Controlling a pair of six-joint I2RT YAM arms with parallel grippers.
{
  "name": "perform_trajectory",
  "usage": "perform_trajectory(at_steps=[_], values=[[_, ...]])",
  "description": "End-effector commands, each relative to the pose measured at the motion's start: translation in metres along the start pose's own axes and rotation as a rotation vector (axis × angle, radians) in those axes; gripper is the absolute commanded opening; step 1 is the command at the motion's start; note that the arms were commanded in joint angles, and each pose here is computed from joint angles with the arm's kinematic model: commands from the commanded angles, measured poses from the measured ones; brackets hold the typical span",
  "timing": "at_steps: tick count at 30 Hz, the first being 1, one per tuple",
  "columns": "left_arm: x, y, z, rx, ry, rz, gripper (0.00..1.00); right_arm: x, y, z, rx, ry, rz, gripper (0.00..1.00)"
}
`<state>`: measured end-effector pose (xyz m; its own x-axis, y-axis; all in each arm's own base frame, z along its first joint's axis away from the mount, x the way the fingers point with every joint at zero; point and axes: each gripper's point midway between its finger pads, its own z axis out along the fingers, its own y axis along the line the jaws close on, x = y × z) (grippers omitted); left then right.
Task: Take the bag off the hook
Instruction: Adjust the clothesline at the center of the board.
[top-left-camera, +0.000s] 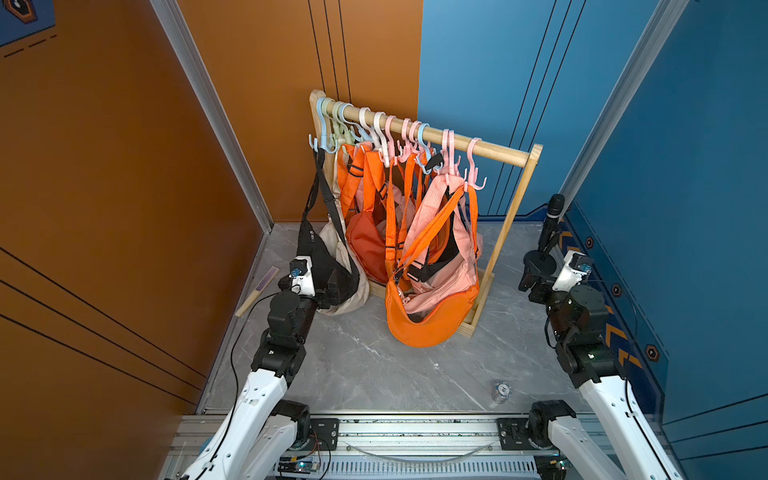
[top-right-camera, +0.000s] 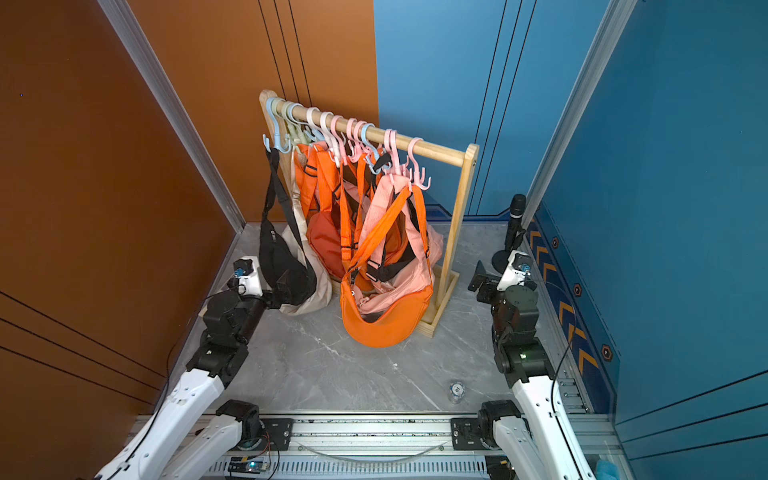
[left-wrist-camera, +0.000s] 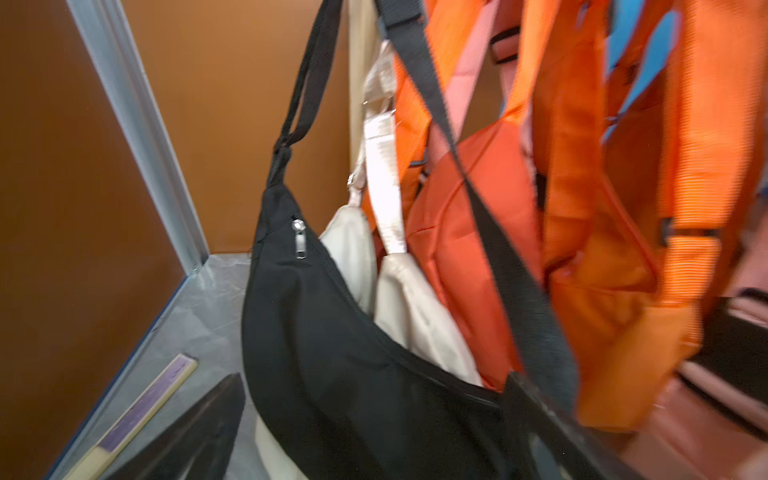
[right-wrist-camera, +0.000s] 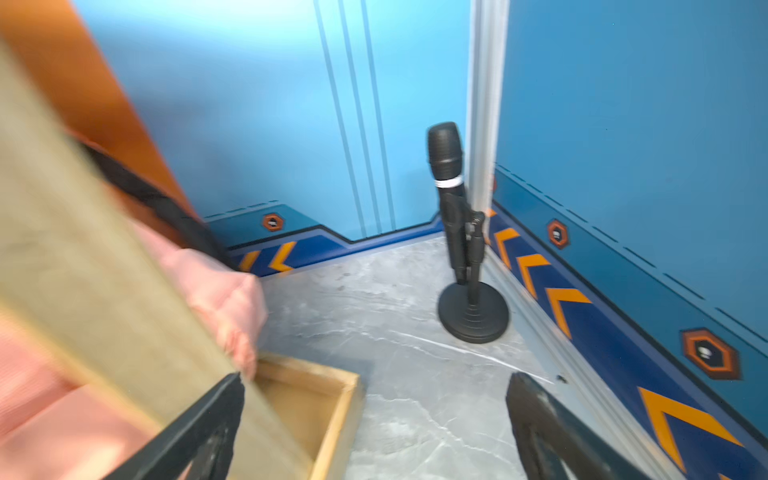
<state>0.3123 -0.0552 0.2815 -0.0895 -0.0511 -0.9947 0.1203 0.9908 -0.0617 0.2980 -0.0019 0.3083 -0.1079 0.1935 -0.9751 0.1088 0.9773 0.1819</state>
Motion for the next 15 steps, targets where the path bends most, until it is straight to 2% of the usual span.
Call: perform_trajectory(at_steps=[1,5,11,15], values=[[0.000,-0.031,-0.021,0.125,0.059,-0.024,0.98,-0.001,0.034,-0.023,-0.185,0.053,0.024,1.00],[-0.015,-0.052,-0.041,0.189,0.034,-0.030,0.98,-0.006,0.051,-0.030,-0.239,0.056,0.017,1.00],[-0.022,-0.067,-0.049,0.205,0.021,-0.035,0.98,-0.011,0.073,-0.013,-0.233,0.068,0.004,0.96],[-0.019,-0.072,-0.050,0.198,0.039,-0.024,0.98,-0.012,0.077,0.004,-0.143,0.079,-0.026,0.94]])
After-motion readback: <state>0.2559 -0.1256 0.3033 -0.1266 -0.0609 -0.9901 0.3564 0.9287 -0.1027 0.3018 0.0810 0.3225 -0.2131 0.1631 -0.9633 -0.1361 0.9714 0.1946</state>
